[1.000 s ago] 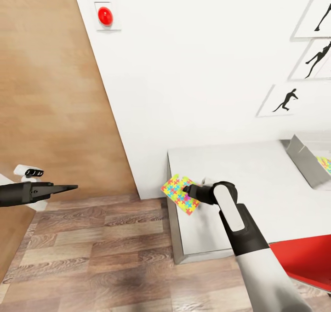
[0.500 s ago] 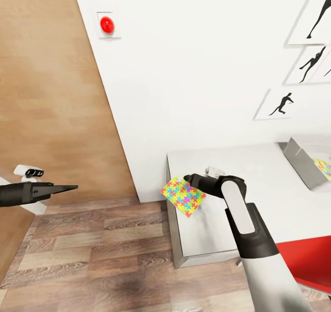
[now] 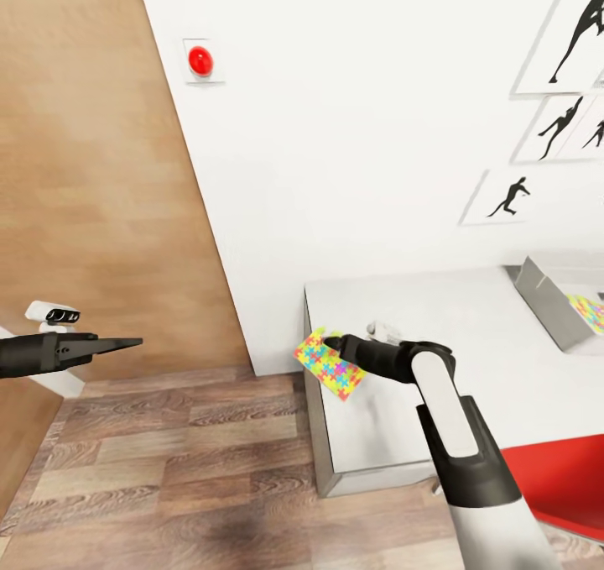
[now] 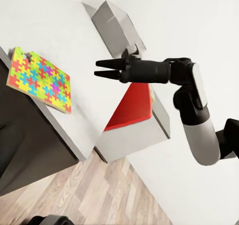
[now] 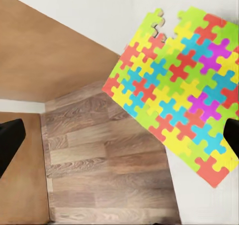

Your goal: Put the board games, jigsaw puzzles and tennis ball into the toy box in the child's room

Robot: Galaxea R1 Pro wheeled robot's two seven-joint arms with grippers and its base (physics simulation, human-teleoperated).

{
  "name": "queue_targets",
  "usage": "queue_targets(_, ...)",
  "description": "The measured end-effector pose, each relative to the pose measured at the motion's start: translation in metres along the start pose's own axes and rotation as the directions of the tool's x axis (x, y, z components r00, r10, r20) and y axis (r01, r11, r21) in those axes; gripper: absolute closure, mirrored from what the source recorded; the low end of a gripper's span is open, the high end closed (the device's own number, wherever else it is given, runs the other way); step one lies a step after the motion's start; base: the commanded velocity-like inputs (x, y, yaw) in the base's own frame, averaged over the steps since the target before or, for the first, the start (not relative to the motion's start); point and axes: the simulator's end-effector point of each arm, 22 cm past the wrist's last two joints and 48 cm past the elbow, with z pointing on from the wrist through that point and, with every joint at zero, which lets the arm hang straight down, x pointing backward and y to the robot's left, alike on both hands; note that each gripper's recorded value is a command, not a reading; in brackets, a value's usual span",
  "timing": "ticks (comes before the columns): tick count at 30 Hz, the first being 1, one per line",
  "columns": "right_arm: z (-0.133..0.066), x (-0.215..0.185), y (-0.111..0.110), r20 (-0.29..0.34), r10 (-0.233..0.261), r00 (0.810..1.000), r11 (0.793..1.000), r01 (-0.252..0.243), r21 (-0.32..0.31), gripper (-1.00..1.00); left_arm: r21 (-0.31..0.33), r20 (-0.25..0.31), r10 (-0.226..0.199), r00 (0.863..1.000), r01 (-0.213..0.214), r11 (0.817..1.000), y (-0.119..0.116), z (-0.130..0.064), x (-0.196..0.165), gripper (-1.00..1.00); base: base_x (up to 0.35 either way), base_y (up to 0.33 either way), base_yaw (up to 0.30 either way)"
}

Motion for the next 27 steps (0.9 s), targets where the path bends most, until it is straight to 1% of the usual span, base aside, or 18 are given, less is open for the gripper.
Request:
queue_targets(1,-0.001,0.004,0.008,-0.009,0.013,1.000,0.999,-0.014,-0.048,-1.00,0.000,0.000,0.002,1.000,-0.002,1.000,-0.001,0.000,0.000,-1.00,0.000,0.000,0.000)
queue_targets(3,-0.004,0.007,0.013,-0.017,0.032,0.999,0.994,-0.033,-0.100,-1.00,0.000,0.001,0.005,1.000,-0.005,1.000,-0.002,-0.001,-0.001,-1.00,0.000,0.000,0.000)
queue_targets(4,-0.007,0.010,0.013,-0.026,0.054,0.998,0.987,-0.057,-0.147,-1.00,0.000,0.002,0.006,1.000,-0.006,1.000,-0.003,-0.001,-0.001,-1.00,0.000,0.000,0.000)
queue_targets(5,-0.010,0.012,0.012,-0.030,0.066,0.997,0.983,-0.070,-0.171,-1.00,0.000,0.002,0.008,1.000,-0.008,1.000,-0.004,-0.001,-0.002,-1.00,0.000,0.000,0.000)
queue_targets(6,-0.014,0.017,0.009,-0.038,0.088,0.995,0.972,-0.095,-0.214,-1.00,0.000,0.002,0.009,1.000,-0.009,1.000,-0.004,-0.001,-0.002,-1.00,0.000,0.000,0.000)
queue_targets(9,-0.023,0.025,0.007,-0.050,0.123,0.991,0.949,-0.132,-0.286,-1.00,0.001,0.004,0.014,1.000,-0.014,1.000,-0.007,-0.002,-0.003,-1.00,0.000,0.000,0.000)
queue_targets(10,-0.030,0.031,0.006,-0.060,0.146,0.987,0.929,-0.158,-0.335,-1.00,0.002,0.004,0.016,1.000,-0.016,1.000,-0.008,-0.002,-0.003,-1.00,0.000,0.000,0.000)
queue_targets(12,-0.038,0.037,0.005,-0.069,0.174,0.982,0.903,-0.187,-0.387,-1.00,0.003,0.005,0.019,1.000,-0.019,1.000,-0.009,-0.002,-0.003,-1.00,0.000,0.000,0.000)
queue_targets(13,-0.046,0.042,0.004,-0.077,0.202,0.976,0.876,-0.215,-0.432,-1.00,0.003,0.005,0.020,1.000,-0.020,1.000,-0.010,-0.002,-0.004,-1.00,0.000,0.000,0.000)
queue_targets(16,-0.061,0.047,0.003,-0.086,0.243,0.966,0.830,-0.253,-0.497,-1.00,0.004,0.007,0.026,1.000,-0.026,1.000,-0.012,-0.002,-0.005,-1.00,0.000,0.000,0.000)
queue_targets(17,-0.069,0.050,0.001,-0.087,0.264,0.961,0.804,-0.269,-0.531,-1.00,0.004,0.007,0.030,1.000,-0.030,1.000,-0.013,-0.002,-0.005,-1.00,0.000,0.000,0.000)
queue_targets(20,-0.080,0.052,-0.002,-0.088,0.290,0.953,0.771,-0.287,-0.569,-1.00,0.006,0.009,0.036,0.999,-0.037,0.999,-0.015,-0.002,-0.005,-1.00,0.000,0.000,0.000)
queue_targets(21,-0.085,0.055,-0.005,-0.091,0.303,0.949,0.757,-0.297,-0.582,-1.00,0.006,0.012,0.035,0.999,-0.035,0.999,-0.014,-0.002,-0.006,-1.00,0.000,0.000,0.000)
queue_targets(24,-0.092,0.063,-0.010,-0.099,0.320,0.942,0.741,-0.314,-0.593,-1.00,0.004,0.018,0.030,0.999,-0.030,1.000,-0.013,-0.004,-0.006,-1.00,0.000,0.000,0.000)
queue_targets(27,-0.096,0.068,-0.012,-0.103,0.329,0.939,0.735,-0.323,-0.596,-1.00,0.004,0.022,0.033,0.999,-0.033,0.999,-0.014,-0.005,-0.006,-1.00,0.000,0.000,0.000)
